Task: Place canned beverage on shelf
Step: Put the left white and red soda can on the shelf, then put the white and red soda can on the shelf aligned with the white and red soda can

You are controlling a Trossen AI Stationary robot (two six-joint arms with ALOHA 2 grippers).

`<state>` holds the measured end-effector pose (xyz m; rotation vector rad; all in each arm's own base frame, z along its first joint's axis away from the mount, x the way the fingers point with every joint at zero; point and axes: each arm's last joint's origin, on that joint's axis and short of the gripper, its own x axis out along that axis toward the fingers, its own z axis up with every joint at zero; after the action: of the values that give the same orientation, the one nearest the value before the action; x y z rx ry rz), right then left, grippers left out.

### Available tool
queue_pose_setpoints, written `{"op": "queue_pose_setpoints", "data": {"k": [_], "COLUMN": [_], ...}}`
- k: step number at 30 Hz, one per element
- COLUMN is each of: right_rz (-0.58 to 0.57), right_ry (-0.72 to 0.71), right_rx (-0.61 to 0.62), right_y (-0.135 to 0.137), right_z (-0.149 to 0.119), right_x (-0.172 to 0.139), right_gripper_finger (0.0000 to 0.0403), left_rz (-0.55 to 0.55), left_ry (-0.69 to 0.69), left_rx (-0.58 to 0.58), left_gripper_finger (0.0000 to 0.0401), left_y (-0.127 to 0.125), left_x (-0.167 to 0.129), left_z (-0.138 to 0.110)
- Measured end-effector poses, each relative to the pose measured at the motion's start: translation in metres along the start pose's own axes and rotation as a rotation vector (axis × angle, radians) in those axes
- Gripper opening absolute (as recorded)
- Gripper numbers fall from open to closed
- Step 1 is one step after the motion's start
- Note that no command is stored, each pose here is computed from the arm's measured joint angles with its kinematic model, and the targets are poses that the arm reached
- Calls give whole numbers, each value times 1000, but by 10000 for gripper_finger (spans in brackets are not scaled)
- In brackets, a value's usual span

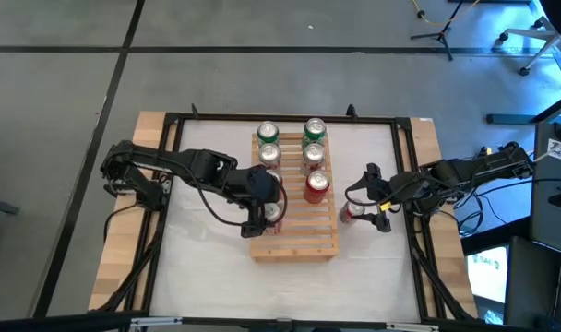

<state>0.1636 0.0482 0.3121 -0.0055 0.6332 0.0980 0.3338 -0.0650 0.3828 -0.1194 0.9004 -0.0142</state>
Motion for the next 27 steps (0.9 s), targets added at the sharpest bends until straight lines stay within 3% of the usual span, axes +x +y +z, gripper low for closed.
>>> {"op": "queue_pose_setpoints", "data": {"k": [17, 27], "right_rz": [0, 0], "right_ry": [-1, -3], "right_rx": [0, 1], "right_y": [0, 0], "right_z": [0, 0], "right_x": [0, 0], "right_gripper_finger": [380, 380], "left_rz": [-31, -51], "left_ry": [-31, -125], "left_rx": [-9, -15], "left_gripper_finger": [391, 391], "left_y": [0, 2], "left_x": [-13, -40], "left_z": [0, 1]}}
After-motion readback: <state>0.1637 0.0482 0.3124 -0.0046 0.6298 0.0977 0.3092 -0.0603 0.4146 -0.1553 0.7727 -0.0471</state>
